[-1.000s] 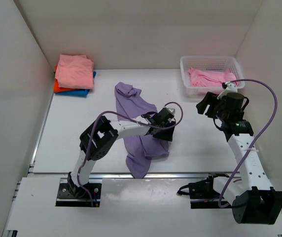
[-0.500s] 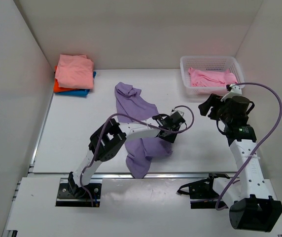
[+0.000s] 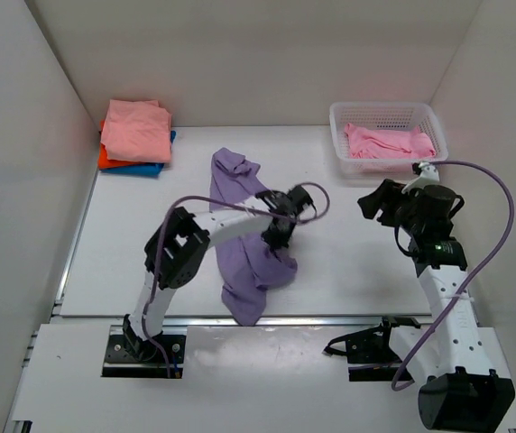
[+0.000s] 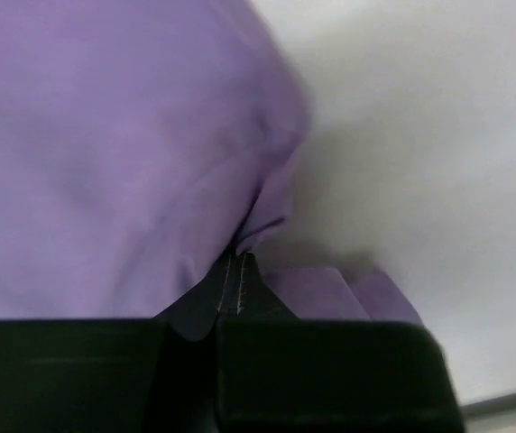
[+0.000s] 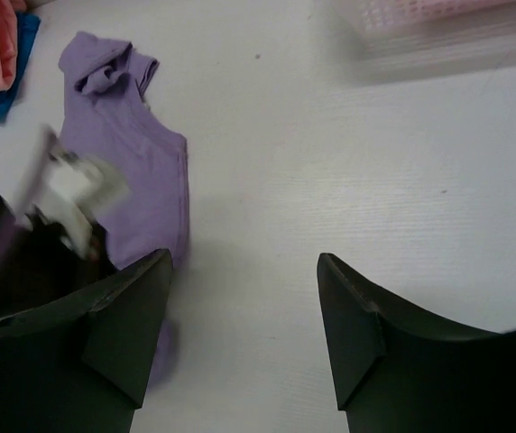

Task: Fold and stack the t-shirts
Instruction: Flatten out the tshirt

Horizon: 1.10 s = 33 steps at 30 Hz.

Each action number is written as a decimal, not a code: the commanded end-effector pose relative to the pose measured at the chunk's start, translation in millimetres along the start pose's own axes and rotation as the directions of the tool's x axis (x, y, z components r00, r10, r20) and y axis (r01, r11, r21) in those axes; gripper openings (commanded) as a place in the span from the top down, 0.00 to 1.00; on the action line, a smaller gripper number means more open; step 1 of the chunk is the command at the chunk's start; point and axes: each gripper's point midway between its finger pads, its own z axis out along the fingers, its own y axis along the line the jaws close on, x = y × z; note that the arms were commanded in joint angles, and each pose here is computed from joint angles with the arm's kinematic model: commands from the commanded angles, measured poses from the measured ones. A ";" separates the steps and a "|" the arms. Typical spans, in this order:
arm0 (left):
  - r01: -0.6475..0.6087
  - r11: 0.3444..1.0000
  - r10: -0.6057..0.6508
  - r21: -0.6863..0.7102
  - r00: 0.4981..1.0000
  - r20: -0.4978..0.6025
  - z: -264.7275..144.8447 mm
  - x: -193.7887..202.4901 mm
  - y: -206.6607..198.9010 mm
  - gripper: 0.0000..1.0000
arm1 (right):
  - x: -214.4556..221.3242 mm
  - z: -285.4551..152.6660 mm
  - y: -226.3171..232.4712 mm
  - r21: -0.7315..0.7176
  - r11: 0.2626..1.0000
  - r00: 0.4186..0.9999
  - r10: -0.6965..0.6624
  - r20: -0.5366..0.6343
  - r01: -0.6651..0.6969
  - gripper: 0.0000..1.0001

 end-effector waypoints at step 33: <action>0.513 0.858 -0.387 -0.012 0.663 0.640 -293.0 -5.9 290.2 1.00 | 295.1 14.2 211.8 -0.238 0.889 0.634 0.074 -0.770 -0.392 0.38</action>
